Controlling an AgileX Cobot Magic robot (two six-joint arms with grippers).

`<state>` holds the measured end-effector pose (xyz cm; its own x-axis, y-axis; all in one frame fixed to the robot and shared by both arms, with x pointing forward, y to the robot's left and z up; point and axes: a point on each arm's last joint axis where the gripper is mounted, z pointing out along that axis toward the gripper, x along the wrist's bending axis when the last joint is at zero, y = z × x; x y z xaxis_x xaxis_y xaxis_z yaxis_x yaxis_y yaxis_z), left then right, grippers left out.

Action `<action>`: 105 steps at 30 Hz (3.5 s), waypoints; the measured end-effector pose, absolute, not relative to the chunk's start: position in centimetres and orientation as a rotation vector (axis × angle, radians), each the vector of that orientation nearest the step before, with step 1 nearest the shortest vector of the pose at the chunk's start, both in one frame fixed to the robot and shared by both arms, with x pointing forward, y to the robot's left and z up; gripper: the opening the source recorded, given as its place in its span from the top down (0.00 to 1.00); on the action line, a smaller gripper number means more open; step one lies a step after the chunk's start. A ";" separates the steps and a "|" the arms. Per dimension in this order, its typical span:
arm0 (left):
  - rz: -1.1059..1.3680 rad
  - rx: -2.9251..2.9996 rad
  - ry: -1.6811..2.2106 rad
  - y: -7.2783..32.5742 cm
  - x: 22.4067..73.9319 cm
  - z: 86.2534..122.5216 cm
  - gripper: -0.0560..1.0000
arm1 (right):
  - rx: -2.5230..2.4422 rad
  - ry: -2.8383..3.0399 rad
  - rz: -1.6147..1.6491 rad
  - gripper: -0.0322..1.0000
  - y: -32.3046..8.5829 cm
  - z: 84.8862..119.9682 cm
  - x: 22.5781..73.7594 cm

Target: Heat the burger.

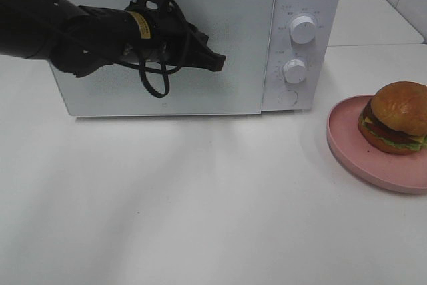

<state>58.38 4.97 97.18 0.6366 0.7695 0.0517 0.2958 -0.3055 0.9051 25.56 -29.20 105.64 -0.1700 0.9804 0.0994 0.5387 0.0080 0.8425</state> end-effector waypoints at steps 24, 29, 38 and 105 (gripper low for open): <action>0.465 2.279 0.858 -0.4 55.6 98.1 0.95 | 1.560 1.754 1.067 0.32 -29.2 105.6 25.6; 0.415 2.362 0.925 1.1 53.9 100.9 0.95 | 1.560 1.754 1.067 0.32 -29.2 105.6 25.6; 0.336 2.523 1.082 6.2 50.3 106.9 0.95 | 1.560 1.754 1.067 0.32 -29.2 105.6 25.6; 0.771 1.662 1.306 29.7 23.3 105.3 0.95 | 1.560 1.754 1.067 0.32 -29.2 105.6 25.6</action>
